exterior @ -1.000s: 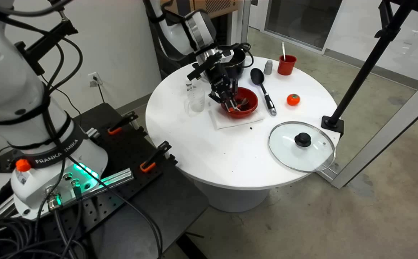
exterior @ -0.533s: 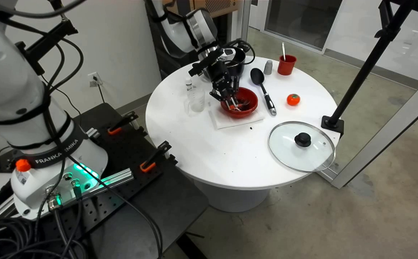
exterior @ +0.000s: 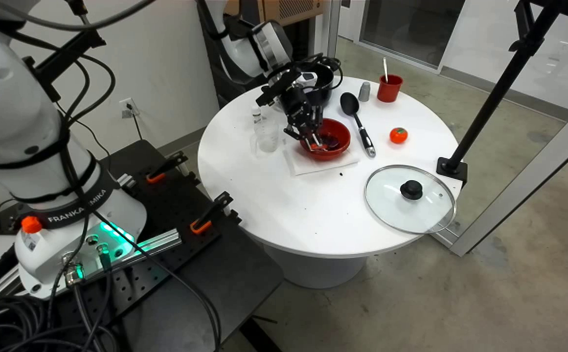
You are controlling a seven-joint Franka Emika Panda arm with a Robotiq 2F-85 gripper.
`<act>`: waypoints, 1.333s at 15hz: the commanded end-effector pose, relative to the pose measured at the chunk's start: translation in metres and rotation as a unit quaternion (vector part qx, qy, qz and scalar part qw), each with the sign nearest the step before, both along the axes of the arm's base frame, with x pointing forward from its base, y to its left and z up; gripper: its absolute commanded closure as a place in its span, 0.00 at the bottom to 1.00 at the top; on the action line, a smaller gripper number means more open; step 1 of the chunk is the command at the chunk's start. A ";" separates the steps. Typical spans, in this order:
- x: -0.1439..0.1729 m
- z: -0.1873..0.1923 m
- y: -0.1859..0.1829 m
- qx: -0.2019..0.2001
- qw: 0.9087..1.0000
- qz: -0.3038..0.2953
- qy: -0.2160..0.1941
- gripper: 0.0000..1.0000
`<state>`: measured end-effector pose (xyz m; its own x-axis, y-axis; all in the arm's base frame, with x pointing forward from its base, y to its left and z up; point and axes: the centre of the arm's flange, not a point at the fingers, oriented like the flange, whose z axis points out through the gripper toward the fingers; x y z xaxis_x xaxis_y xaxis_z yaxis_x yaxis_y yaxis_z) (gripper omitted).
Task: Use the small spoon on the table to scoop some beans out of the red bowl into the jar
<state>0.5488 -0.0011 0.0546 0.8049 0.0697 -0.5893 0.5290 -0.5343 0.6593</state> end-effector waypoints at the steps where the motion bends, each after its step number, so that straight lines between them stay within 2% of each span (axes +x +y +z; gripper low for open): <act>1: 0.013 -0.018 0.013 -0.022 0.999 0.005 0.023 0.95; 6: 0.013 -0.025 0.021 -0.032 0.999 0.010 0.034 0.95; 9: 0.012 -0.026 0.021 -0.019 0.999 0.009 0.043 0.95; 14: 0.010 -0.030 0.019 0.039 0.996 -0.006 0.080 0.95; 20: 0.010 -0.035 0.014 0.111 0.984 -0.044 0.129 0.95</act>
